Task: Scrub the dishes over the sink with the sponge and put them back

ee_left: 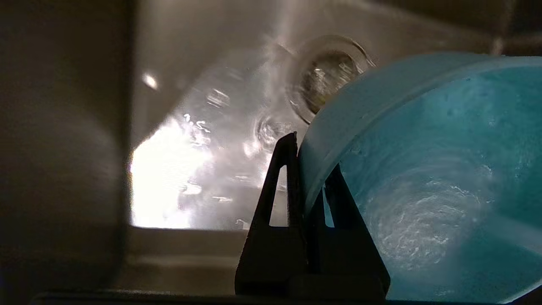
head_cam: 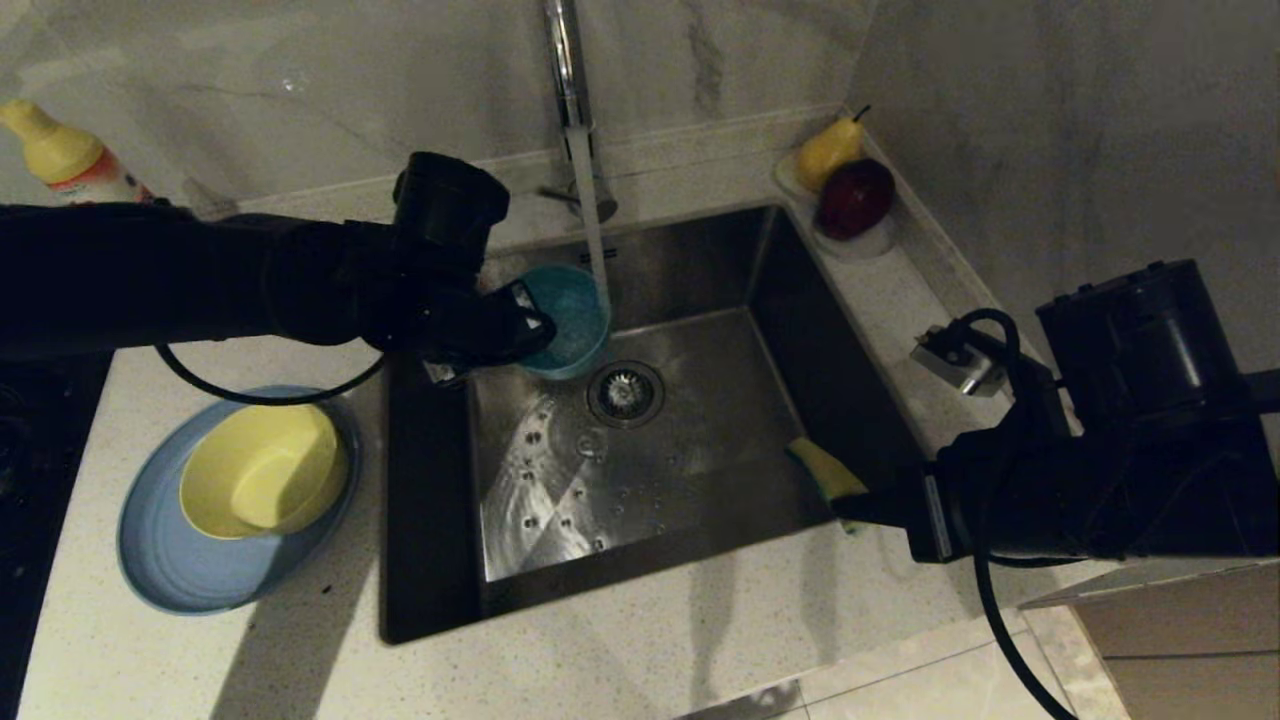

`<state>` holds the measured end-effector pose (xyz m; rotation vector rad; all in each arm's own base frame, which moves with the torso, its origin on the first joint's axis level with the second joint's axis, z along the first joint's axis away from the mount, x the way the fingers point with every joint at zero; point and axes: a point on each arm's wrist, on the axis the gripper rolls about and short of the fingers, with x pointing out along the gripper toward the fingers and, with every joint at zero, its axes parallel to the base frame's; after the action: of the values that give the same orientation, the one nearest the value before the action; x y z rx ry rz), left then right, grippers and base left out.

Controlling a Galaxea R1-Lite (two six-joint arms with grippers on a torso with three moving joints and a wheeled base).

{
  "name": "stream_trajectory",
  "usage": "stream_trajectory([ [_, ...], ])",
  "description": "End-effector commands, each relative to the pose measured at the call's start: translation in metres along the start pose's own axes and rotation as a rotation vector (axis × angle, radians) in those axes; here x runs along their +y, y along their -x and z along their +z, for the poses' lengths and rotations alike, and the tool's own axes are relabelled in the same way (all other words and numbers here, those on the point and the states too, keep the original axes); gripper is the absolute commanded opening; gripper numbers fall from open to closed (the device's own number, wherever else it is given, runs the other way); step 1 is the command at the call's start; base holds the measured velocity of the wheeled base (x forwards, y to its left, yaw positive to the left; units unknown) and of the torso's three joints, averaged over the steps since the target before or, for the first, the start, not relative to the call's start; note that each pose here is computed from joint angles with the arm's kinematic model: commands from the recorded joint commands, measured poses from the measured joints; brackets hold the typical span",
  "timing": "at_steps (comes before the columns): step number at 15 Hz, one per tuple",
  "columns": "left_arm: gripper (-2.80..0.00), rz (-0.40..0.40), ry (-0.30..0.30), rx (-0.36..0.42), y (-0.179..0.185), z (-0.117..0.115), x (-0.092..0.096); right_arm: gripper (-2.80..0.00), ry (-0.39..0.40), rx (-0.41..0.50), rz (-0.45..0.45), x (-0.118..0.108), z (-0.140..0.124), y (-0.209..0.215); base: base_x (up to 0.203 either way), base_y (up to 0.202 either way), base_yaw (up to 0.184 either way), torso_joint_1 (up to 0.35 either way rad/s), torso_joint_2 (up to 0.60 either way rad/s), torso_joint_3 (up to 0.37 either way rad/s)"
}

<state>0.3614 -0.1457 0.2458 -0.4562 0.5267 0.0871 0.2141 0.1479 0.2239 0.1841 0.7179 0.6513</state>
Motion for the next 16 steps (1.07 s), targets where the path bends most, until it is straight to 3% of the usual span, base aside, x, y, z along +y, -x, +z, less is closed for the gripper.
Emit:
stream_trajectory([
  [1, -2.80, 0.008, -0.006, -0.044, 0.020, 0.016, 0.013, -2.80, -0.002, 0.006, -0.003, -0.001, -0.001, 0.000, 0.000, 0.000, 0.000, 0.000, 0.00, 0.000],
  [6, -2.80, -0.043, -0.047, -0.167, 0.056, 0.025, 0.023, -2.80, -0.004, 0.012, -0.004, -0.002, -0.003, -0.001, 0.000, 0.000, 0.000, 0.000, 0.00, 0.000],
  [10, -2.80, -0.046, -0.060, -0.415, 0.051, 0.029, 0.035, -2.80, -0.004, 0.023, -0.005, -0.003, -0.004, -0.004, 0.000, 0.000, 0.000, 0.000, 0.00, 0.000],
  [16, -2.80, -0.101, -0.134, -0.693, 0.059, 0.025, 0.042, -2.80, -0.006, 0.043, 0.001, -0.004, -0.004, -0.012, 0.000, 0.000, 0.000, 0.000, 0.00, 0.000],
])
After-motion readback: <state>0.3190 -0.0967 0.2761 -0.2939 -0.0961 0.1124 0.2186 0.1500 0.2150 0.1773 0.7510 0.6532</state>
